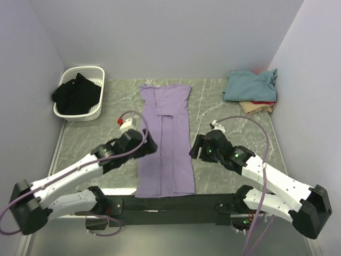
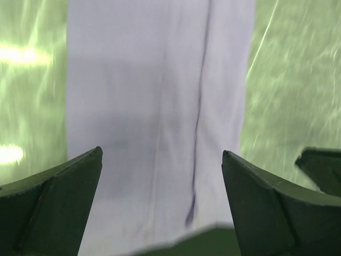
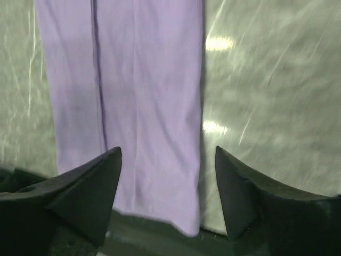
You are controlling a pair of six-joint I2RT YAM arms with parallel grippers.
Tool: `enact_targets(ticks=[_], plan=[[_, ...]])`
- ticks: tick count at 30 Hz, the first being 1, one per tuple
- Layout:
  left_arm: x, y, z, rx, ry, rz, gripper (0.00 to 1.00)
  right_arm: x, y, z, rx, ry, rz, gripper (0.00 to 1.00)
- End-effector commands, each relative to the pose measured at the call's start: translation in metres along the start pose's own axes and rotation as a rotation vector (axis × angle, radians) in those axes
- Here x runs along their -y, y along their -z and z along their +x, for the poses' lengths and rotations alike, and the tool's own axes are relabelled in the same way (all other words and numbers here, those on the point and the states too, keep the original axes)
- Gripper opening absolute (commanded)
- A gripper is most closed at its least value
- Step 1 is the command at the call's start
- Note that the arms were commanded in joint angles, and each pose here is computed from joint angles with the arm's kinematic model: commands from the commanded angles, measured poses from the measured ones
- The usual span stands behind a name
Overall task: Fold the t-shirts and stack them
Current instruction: Fold the tshirt
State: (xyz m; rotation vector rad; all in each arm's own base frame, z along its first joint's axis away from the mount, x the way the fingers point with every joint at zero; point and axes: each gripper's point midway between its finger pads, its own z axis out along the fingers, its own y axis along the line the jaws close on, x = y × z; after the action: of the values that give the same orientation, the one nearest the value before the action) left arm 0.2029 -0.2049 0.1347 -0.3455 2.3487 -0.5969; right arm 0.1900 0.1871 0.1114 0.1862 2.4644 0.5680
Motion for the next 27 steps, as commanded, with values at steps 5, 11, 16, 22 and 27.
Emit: enact_targets(ticks=[5, 11, 16, 22, 27], plan=[[0.019, -0.068, -0.136, 0.229, -0.144, -0.037, 0.99, -0.005, -0.02, -0.102, 0.178, 0.019, 0.01, 0.79], [0.01, -0.142, -0.237, 0.268, -0.187, -0.021, 0.99, -0.011, -0.051, -0.136, 0.106, 0.039, -0.016, 0.79], [0.009, -0.221, -0.283, 0.209, -0.191, 0.072, 0.99, -0.017, -0.077, -0.139, 0.047, 0.027, -0.073, 0.76], [-0.004, -0.269, -0.304, 0.153, -0.099, 0.202, 0.88, -0.008, -0.103, -0.152, 0.013, -0.003, -0.074, 0.75], [-0.014, -0.284, -0.316, 0.161, -0.09, 0.238, 0.85, -0.004, -0.116, -0.163, -0.009, -0.022, -0.094, 0.74]])
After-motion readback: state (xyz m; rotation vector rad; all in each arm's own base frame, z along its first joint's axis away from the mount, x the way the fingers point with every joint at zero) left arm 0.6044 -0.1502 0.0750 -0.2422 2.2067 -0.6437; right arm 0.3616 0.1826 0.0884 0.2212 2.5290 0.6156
